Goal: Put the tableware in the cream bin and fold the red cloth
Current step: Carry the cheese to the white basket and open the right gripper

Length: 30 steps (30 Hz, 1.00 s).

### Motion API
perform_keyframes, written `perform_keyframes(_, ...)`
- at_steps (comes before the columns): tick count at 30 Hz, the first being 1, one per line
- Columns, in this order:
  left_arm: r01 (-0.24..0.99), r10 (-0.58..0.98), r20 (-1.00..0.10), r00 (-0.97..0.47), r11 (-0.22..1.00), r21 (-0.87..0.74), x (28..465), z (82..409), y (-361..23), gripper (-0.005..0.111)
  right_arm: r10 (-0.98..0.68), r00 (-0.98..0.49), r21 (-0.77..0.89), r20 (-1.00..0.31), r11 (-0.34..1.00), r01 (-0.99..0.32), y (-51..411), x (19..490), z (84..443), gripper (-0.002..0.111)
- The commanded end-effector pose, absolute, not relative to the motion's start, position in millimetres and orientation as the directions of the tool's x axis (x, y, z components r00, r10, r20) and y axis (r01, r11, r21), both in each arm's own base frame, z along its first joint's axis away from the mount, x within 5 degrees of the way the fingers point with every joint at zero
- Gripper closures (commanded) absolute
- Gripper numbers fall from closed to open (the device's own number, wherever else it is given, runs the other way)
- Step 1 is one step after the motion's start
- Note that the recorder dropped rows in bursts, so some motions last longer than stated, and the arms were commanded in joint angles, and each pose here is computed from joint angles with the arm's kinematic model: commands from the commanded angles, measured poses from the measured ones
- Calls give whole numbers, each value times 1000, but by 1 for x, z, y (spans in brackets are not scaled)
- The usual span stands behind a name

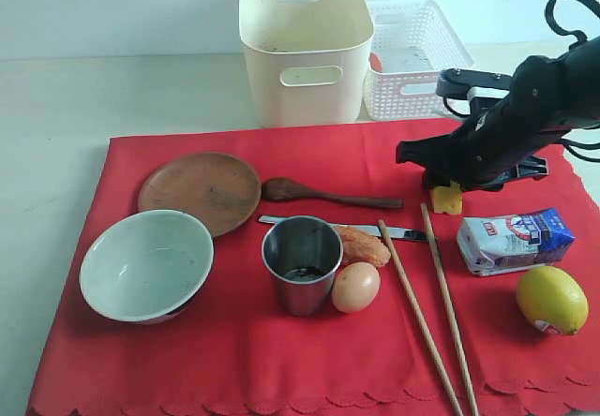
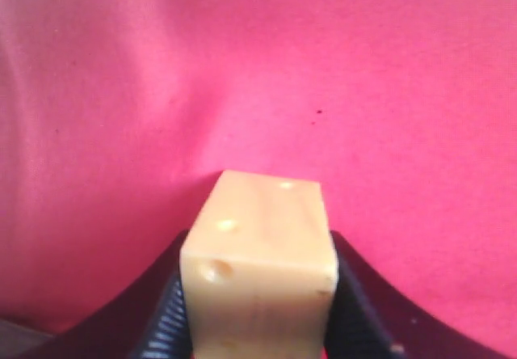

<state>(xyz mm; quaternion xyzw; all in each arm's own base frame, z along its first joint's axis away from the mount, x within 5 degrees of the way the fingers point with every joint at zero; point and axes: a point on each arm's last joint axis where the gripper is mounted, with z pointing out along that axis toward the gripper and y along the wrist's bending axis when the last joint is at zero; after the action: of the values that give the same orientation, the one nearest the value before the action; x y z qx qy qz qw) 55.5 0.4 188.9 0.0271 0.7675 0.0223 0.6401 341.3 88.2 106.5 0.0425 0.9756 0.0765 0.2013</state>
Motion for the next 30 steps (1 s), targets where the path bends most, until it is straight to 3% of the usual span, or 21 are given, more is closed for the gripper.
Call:
perform_keyframes(1,11,61,-983,-171,998,60,55,190,0,104,132,-903,183,-408,981,61,88,341,115,108)
perform_keyframes(15,11,61,-983,-171,998,60,55,190,0,104,181,-715,256,-675,967,4,88,352,180,108)
perform_keyframes(30,11,61,-983,-171,998,60,55,190,0,104,220,-556,288,-801,957,-37,93,383,205,108)
